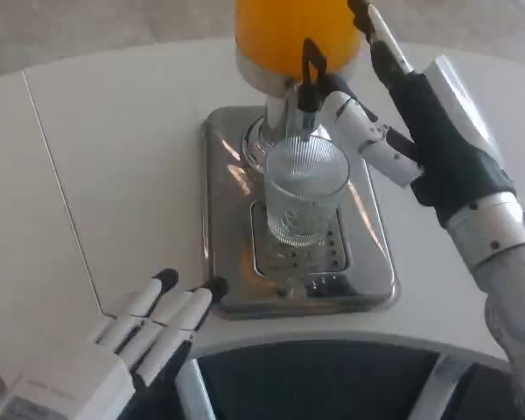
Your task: Grasp the cup under the faucet to collect the drink, then remove the cup.
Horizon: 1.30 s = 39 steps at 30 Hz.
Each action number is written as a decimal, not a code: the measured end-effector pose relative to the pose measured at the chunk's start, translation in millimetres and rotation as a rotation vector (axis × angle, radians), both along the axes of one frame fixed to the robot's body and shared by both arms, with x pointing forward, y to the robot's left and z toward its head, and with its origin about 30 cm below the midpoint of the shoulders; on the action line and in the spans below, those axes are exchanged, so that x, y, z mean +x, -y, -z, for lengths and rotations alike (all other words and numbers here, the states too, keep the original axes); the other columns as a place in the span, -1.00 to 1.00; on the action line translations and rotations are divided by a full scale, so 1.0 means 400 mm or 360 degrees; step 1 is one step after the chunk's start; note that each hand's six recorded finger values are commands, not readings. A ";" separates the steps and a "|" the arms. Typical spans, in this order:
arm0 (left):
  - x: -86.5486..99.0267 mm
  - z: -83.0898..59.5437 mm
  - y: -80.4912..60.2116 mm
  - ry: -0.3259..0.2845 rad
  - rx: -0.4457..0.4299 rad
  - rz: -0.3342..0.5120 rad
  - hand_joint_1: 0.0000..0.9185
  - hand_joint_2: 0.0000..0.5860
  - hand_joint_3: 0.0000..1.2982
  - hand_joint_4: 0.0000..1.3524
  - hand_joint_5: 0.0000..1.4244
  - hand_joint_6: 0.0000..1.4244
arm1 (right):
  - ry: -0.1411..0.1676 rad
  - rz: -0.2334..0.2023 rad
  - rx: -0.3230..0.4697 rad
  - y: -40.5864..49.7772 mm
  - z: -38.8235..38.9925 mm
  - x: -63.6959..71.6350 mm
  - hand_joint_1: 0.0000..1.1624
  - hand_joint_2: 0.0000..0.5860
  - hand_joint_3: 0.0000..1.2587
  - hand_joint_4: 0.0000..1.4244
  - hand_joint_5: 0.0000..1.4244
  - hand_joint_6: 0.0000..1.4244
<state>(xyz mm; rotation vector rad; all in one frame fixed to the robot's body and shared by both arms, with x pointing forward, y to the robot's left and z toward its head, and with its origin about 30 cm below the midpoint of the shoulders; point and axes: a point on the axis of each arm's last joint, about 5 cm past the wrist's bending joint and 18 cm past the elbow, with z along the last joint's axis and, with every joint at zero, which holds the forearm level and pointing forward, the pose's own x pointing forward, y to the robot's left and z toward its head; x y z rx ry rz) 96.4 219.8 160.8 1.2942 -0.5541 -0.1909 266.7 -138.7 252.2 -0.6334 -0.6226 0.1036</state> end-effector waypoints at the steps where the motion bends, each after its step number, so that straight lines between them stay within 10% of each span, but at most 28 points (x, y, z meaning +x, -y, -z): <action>1: 0.001 -0.001 -0.001 0.0007 -0.0014 -0.0006 -1.00 -0.68 -0.96 -1.00 -0.99 -0.83 | -0.0001 -0.0006 0.0005 -0.003 0.001 0.000 -0.74 0.56 -1.00 -1.00 -1.00 -1.00; 39: 0.053 -0.006 -0.006 0.0009 -0.0065 0.0001 -1.00 -0.68 -0.93 -1.00 -0.98 -0.82 | 0.0058 -0.0275 0.0086 -0.072 0.002 -0.076 -0.70 0.61 -1.00 -1.00 -1.00 -1.00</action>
